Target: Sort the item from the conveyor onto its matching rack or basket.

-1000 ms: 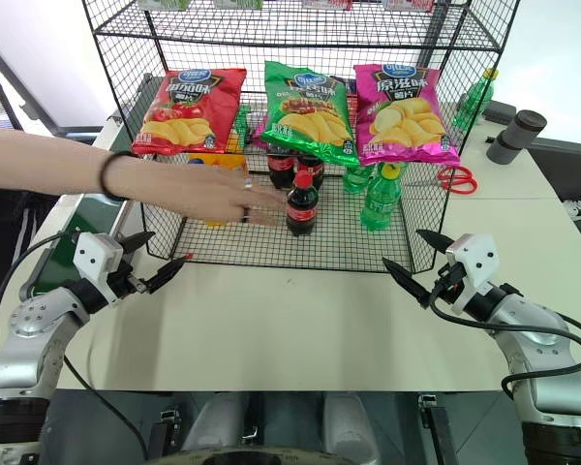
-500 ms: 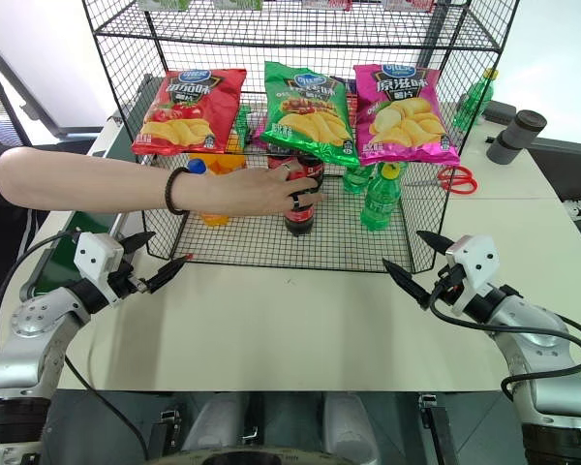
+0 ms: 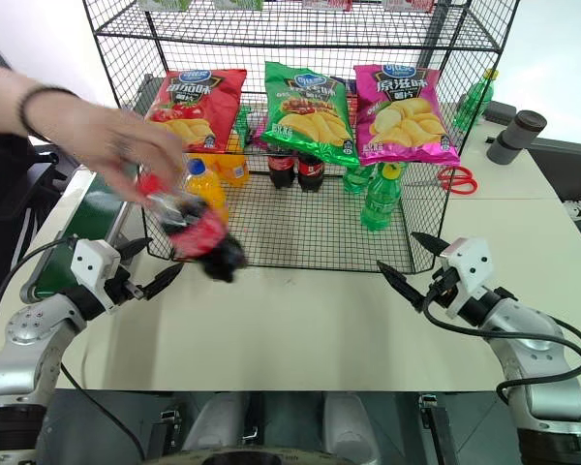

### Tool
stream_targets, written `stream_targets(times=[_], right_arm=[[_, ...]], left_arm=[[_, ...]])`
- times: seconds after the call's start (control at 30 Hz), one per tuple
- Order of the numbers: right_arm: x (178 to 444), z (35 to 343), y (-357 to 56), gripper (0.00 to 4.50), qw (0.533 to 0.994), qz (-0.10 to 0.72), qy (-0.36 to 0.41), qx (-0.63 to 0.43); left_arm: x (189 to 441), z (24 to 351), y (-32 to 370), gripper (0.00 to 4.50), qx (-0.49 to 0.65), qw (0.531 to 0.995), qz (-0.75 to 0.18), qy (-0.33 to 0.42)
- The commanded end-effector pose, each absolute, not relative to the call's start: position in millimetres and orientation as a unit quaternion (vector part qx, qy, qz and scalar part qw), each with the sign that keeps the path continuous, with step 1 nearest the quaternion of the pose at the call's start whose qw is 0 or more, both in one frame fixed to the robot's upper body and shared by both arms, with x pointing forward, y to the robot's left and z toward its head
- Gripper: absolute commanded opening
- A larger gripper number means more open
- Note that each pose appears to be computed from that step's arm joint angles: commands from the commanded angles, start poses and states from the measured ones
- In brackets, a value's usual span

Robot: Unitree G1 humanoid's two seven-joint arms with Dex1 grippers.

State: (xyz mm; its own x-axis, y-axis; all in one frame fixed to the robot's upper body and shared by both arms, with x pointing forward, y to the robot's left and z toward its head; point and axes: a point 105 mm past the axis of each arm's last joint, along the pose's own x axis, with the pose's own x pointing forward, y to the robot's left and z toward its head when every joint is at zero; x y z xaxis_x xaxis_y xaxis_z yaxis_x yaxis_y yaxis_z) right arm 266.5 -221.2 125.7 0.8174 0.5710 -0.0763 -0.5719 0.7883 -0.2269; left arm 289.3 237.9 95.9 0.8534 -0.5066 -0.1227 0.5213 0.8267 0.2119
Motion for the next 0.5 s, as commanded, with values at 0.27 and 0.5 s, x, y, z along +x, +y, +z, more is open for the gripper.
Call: stream_targets(times=[0.27,0.5], right_arm=[[275,147,-219,4.46,0.943,0.305,-0.033,-0.131],[280,146,-220,4.46,0.941,0.312,-0.038,-0.127]], left_arm=[[305,113,241,4.50,0.129,0.960,-0.249,0.003],[309,121,241,4.50,0.124,0.962,-0.242,-0.001]])
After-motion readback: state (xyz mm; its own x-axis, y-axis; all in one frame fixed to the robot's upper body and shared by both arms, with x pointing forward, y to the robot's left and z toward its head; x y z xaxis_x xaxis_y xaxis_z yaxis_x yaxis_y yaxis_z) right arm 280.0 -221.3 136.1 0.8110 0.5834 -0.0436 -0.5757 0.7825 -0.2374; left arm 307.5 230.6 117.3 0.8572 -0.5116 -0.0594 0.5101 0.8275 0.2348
